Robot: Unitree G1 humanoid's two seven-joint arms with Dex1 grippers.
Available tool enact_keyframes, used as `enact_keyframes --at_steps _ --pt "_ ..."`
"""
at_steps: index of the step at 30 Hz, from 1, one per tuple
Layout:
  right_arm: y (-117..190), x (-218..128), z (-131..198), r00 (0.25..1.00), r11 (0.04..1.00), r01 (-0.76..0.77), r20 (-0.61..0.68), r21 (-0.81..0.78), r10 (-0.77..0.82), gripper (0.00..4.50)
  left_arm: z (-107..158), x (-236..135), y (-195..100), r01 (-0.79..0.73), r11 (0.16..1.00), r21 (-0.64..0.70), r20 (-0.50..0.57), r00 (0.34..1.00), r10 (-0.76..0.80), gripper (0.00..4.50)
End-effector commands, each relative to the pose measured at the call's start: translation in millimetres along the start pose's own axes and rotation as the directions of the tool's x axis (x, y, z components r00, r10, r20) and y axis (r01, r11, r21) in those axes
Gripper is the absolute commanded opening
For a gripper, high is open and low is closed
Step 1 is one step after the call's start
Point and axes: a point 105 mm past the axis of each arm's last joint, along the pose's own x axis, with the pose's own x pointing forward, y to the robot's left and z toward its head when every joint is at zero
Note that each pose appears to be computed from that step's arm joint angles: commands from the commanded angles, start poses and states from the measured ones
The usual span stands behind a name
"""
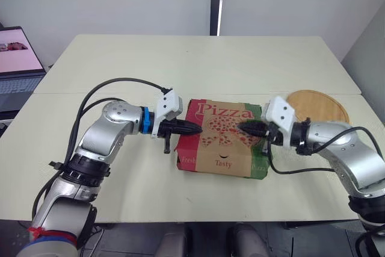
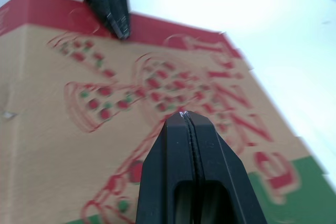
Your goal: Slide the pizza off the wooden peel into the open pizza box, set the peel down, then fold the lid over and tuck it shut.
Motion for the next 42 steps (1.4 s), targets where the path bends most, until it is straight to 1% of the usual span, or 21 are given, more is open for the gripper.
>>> enact_keyframes --at_steps 1,3,5,7,9,15,19,23,29,36,42 --pt "-31.2 -33.4 11.4 0.991 0.991 0.134 0.003 -0.029 -0.134 0.0 -0.7 3.0 1.3 0.007 1.0 0.018 -0.012 1.0 -0.007 0.01" --pt "-39.8 -57.4 -12.5 0.977 0.985 0.171 -0.121 -0.04 -0.174 0.0 1.4 3.9 2.5 0.004 1.0 0.019 -0.001 1.0 -0.004 0.01" --pt "-34.0 -69.2 -32.9 0.964 0.988 0.143 -0.22 -0.056 -0.152 0.0 2.8 4.0 3.6 -0.001 1.0 0.019 0.006 1.0 0.001 0.01" --pt "-23.5 -74.3 -48.3 0.953 0.993 0.101 -0.28 -0.061 -0.114 0.0 4.7 3.7 5.1 -0.008 1.0 0.019 0.014 1.0 0.007 0.01" --pt "-12.4 -75.2 -55.9 0.951 0.997 0.061 -0.301 -0.045 -0.072 0.0 7.0 3.4 6.8 -0.015 1.0 0.016 0.023 1.0 0.014 0.01" --pt "13.8 -64.7 -47.7 0.97 0.999 -0.03 -0.241 0.045 0.04 0.0 7.5 2.9 7.7 -0.019 1.0 0.014 0.021 1.0 0.019 0.01" --pt "34.2 -60.9 -48.5 0.962 0.986 -0.105 -0.236 0.129 0.134 0.0 9.5 2.7 9.1 -0.028 1.0 0.009 0.029 0.999 0.028 0.01" --pt "37.2 -58.3 -55.0 0.96 0.987 -0.098 -0.25 0.128 0.128 0.0 11.0 3.0 9.8 -0.033 0.999 0.006 0.035 0.999 0.033 0.01" --pt "35.1 -55.1 -40.6 0.981 0.98 -0.087 -0.157 0.181 0.117 0.0 11.8 3.2 10.7 -0.038 0.999 0.002 0.041 0.998 0.038 0.01" --pt "36.1 -55.6 -33.1 0.988 0.961 -0.091 -0.099 0.261 0.121 0.0 15.3 3.0 14.0 -0.045 0.999 0.002 0.051 0.998 0.045 0.01" --pt "44.2 -52.8 -42.5 0.985 0.955 -0.084 -0.121 0.284 0.122 0.0 14.0 4.6 12.7 -0.038 0.999 0.004 0.047 0.998 0.038 0.01"
